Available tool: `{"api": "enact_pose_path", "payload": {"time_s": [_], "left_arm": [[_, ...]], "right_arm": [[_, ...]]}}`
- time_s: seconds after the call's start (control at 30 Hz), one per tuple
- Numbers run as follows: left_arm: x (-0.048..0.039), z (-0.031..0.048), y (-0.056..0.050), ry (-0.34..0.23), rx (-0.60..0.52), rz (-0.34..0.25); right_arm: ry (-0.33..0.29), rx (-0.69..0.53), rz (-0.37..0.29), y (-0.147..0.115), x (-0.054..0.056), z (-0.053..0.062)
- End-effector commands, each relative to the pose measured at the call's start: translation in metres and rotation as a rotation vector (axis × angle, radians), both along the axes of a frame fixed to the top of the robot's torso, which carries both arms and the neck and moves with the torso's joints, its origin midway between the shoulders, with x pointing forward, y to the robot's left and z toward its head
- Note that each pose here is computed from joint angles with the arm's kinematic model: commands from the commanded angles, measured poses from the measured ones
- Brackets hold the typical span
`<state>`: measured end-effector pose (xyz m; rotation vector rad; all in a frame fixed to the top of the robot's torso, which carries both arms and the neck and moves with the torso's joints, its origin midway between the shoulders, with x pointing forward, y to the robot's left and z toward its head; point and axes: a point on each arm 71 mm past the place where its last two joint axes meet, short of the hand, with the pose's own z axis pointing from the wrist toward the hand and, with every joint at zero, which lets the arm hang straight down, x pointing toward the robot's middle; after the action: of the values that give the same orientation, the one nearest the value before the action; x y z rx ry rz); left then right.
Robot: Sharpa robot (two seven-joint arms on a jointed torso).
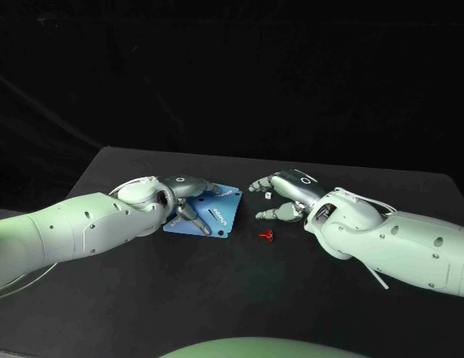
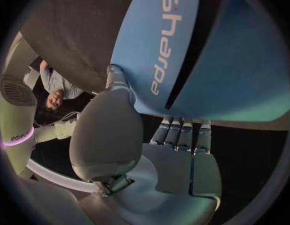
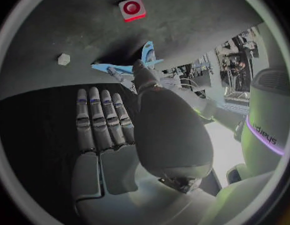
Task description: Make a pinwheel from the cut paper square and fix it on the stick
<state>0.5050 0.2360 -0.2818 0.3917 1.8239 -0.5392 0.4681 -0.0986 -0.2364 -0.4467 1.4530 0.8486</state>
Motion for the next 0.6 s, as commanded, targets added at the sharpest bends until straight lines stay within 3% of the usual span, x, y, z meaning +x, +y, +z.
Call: {"api": "enact_pose_path", "payload": {"time_s": [0.03, 0.6], "left_arm": [[-0.0070, -0.0148, 0.001, 0.086, 0.031, -0.003], [-0.0077, -0.0148, -0.001, 0.096, 0.028, -0.007]], "right_arm": [[-0.144, -0.072, 0.000, 0.008, 0.000, 0.000], [-0.211, -0.080, 0.063, 0.045, -0.006, -0.028]]}}
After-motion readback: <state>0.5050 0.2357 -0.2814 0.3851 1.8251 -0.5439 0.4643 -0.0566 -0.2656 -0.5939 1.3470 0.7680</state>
